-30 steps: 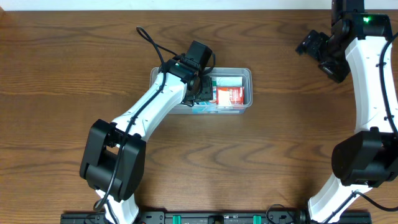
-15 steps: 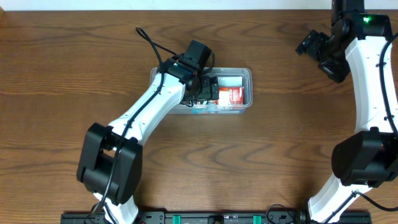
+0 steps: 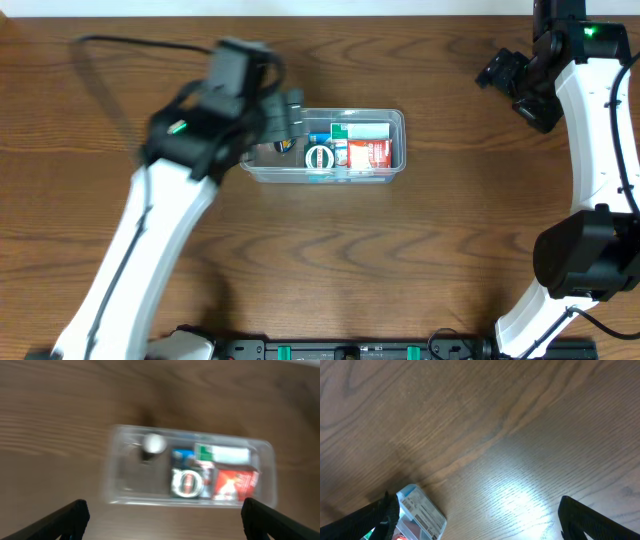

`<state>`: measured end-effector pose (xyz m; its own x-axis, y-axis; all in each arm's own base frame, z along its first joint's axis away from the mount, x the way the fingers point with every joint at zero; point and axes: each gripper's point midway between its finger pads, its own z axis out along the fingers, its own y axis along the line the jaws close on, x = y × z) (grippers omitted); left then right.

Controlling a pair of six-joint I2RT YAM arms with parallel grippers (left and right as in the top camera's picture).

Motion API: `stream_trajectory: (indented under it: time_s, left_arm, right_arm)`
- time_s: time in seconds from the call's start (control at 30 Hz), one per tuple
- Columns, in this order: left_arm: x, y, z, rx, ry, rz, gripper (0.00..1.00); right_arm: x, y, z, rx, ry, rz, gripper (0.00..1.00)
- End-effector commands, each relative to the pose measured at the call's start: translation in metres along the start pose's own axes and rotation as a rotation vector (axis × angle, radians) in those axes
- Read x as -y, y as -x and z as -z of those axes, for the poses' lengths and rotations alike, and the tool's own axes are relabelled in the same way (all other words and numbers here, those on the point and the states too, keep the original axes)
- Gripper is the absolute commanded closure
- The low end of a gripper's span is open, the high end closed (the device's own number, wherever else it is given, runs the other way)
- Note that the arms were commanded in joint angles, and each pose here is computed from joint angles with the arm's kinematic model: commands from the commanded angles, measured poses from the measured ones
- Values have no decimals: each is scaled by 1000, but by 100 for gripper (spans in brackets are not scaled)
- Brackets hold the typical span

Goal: Pack container

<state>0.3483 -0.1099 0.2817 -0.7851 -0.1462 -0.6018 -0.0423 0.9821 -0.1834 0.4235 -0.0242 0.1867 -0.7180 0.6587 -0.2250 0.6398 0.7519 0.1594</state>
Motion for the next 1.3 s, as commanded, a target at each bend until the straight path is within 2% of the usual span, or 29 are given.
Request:
stream_trajectory:
  time_s: [0.0,0.17,0.4,0.53,0.63,0.7,1.03,1.13,1.27]
  left_arm:
    - [-49,13,61,154,160,3,2]
    - [-93,-5,140,298,277,39,2]
    - [-119,-53,229,486,198,94,2]
    - [-128,-100,250,485,96,198,2]
    - [-136,-114,270,561,55,232,5]
    - [-139,-121,276,584,44,238,1]
    - [-140,-128,237,505,94,220,2]
    - [-139,-114,225,544,114,243,2]
    - [-143,-92,214,664,142,316,2]
  right_arm:
    - [0,2,7,17,8,-15,1]
    - [0,2,7,17,8,-15,1]
    - [0,2,7,17,8,-15,1]
    - [0,2,7,17,8,-15,1]
    - [0,2,7,17,8,-15,1]
    - [0,2,7,17,8,-15,1]
    - [0,2,7,17,8,-15,1]
    - [0,2,7,17,8,-15,1]
    - [0,2,7,17,8,-15,1]
